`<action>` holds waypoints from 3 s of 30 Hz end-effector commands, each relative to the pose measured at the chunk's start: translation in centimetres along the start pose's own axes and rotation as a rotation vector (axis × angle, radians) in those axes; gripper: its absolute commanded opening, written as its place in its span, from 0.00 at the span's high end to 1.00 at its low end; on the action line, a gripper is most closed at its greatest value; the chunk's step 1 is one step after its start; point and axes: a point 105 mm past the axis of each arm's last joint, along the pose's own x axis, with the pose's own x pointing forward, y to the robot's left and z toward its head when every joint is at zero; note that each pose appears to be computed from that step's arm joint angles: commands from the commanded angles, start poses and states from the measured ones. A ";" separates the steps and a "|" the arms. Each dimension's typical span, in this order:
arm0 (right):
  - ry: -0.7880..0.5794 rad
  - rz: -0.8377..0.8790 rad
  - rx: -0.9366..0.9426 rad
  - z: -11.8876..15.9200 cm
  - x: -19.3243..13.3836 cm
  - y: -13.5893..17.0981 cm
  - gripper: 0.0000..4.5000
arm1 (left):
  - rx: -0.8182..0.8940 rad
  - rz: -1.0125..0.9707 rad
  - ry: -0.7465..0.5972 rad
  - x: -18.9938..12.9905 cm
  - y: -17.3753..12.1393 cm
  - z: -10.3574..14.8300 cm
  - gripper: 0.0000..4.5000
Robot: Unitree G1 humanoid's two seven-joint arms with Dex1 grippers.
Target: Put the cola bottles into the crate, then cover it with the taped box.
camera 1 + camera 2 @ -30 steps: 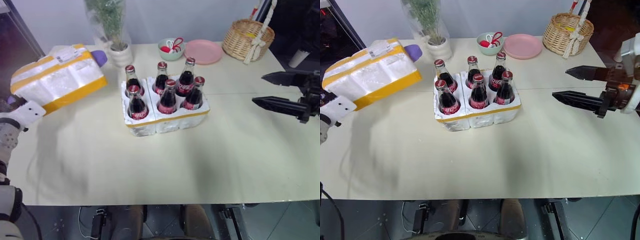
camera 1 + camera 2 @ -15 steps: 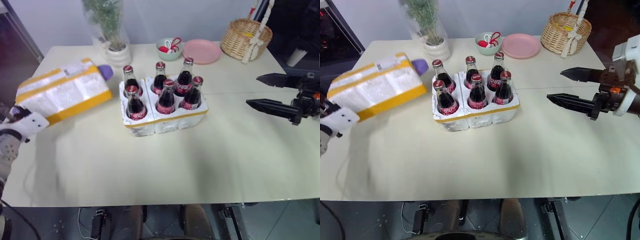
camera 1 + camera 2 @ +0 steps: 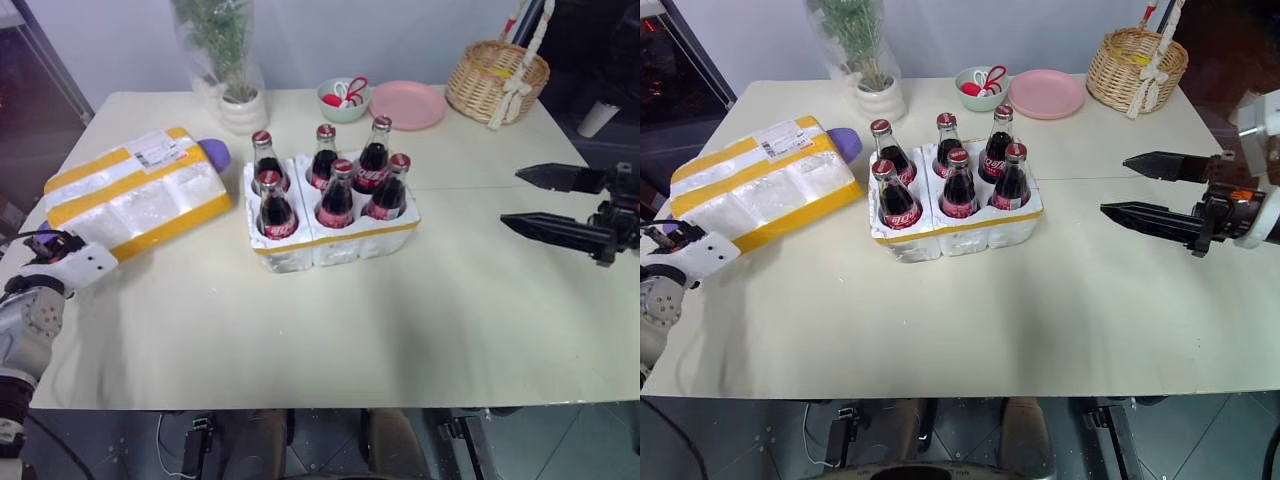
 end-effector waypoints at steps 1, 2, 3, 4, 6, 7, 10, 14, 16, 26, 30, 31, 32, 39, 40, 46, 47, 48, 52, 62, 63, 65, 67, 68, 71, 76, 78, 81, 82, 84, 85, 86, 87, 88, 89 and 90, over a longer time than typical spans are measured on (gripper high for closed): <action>-0.007 -0.032 -0.086 1.3 -0.6 0.2 0.00 | 0.012 0.016 0.013 0.2 0.2 -0.1 0.42; -0.007 -0.031 -0.086 1.3 -0.6 0.3 0.00 | 0.011 0.012 0.016 0.3 0.1 -0.1 0.31; -0.008 -0.031 -0.086 1.3 -0.6 0.3 0.00 | 0.010 0.009 0.018 0.4 -0.1 -0.1 0.22; -0.008 -0.031 -0.086 1.3 -0.7 0.4 0.00 | 0.009 0.007 0.018 0.4 -0.2 0.0 0.09; -0.010 -0.033 -0.088 1.3 -0.6 0.4 0.00 | 0.005 -0.003 0.015 0.8 -0.4 0.2 0.02; -0.011 -0.034 -0.089 1.3 -0.6 0.5 0.00 | 0.008 -0.006 0.011 1.1 -0.5 0.4 0.02; -0.011 -0.037 -0.092 1.3 -0.6 0.5 0.00 | 0.019 0.006 0.003 2.0 -0.2 0.9 0.02; -0.013 -0.040 -0.099 1.5 -0.6 0.5 0.00 | 0.028 0.009 0.011 3.0 0.2 1.0 0.02; -0.013 -0.041 -0.101 1.5 -0.6 0.6 0.00 | 0.031 0.006 0.020 3.4 0.2 0.9 0.02; -0.022 -0.063 -0.108 1.5 -0.5 0.3 0.00 | 0.013 0.001 0.024 4.1 0.4 0.7 0.54; -0.027 -0.067 -0.111 1.5 -0.3 0.2 0.00 | 0.004 0.026 0.030 4.2 1.4 0.5 0.76; -0.028 -0.068 -0.111 1.5 -0.3 0.1 0.00 | -0.005 0.038 0.028 4.2 1.9 0.5 0.76; -0.028 -0.068 -0.112 1.5 -0.3 0.1 0.00 | -0.018 0.054 0.022 4.2 2.6 0.6 0.76; 0.001 -0.062 -0.095 1.2 -0.6 -0.3 0.00 | -0.067 0.172 -0.094 3.0 9.6 2.1 0.76; 0.003 -0.073 -0.109 1.3 -0.6 -0.5 0.00 | -0.066 0.177 -0.117 2.6 10.6 2.6 0.76; -0.006 -0.055 -0.109 0.8 0.2 -1.2 0.00 | -0.047 0.188 -0.368 -1.9 16.5 11.3 0.76; -0.008 -0.050 -0.107 0.7 0.4 -1.2 0.00 | -0.043 0.181 -0.391 -2.5 16.9 12.4 0.76; -0.008 -0.044 -0.105 0.5 0.7 -1.2 0.00 | -0.024 0.169 -0.432 -3.4 17.3 14.2 0.76; -0.019 -0.026 -0.098 0.1 1.5 -1.4 0.00 | 0.002 0.112 -0.569 -6.5 18.0 20.4 0.76; -0.053 -0.034 -0.098 0.3 1.8 -1.7 0.00 | 0.107 0.059 -0.613 -8.2 18.2 24.2 0.76; -0.056 -0.037 -0.098 0.3 1.8 -1.7 0.00 | 0.118 0.039 -0.616 -8.3 17.7 24.3 0.76; -0.065 -0.045 -0.096 0.4 1.6 -1.7 0.00 | 0.163 0.009 -0.616 -8.7 16.7 24.6 0.76; -0.070 -0.052 -0.092 0.4 1.5 -1.7 0.00 | 0.160 -0.024 -0.633 -9.1 16.0 25.0 0.76; -0.070 -0.056 -0.088 0.3 1.5 -1.7 0.00 | 0.151 -0.036 -0.649 -9.4 15.8 25.4 0.76; -0.073 -0.059 -0.081 -0.1 1.6 -1.5 0.00 | 0.169 -0.064 -0.661 -9.8 15.3 25.6 0.76; -0.083 -0.064 -0.076 -0.1 1.8 -1.3 0.00 | 0.233 -0.079 -0.628 -9.4 14.3 25.0 0.76; -0.087 -0.066 -0.074 -0.1 1.8 -1.3 0.00 | 0.246 -0.076 -0.621 -9.4 14.3 24.9 0.69; -0.088 -0.066 -0.070 -0.2 1.9 -1.4 0.00 | 0.255 -0.062 -0.610 -9.4 14.8 24.5 0.42; -0.088 -0.066 -0.069 -0.2 1.9 -1.4 0.00 | 0.256 -0.060 -0.608 -9.5 15.0 24.4 0.31; -0.088 -0.065 -0.067 -0.2 1.9 -1.4 0.00 | 0.245 -0.067 -0.610 -9.7 15.1 24.2 0.08; -0.088 -0.064 -0.067 -0.2 2.0 -1.5 0.00 | 0.240 -0.085 -0.614 -9.8 15.0 24.0 0.01; -0.089 -0.064 -0.066 -0.3 2.1 -1.5 0.00 | 0.241 -0.102 -0.617 -10.0 14.8 23.9 0.01; -0.089 -0.062 -0.065 -0.3 2.1 -1.5 0.00 | 0.226 -0.142 -0.627 -10.3 14.4 23.6 0.01; -0.090 -0.060 -0.065 -0.3 2.2 -1.6 0.00 | 0.213 -0.163 -0.635 -10.6 14.3 23.5 0.01; -0.090 -0.059 -0.065 -0.3 2.2 -1.6 0.00 | 0.211 -0.170 -0.643 -10.8 14.4 23.4 0.01; -0.091 -0.058 -0.064 -0.3 2.2 -1.7 0.00 | 0.208 -0.167 -0.642 -10.9 14.6 23.1 0.01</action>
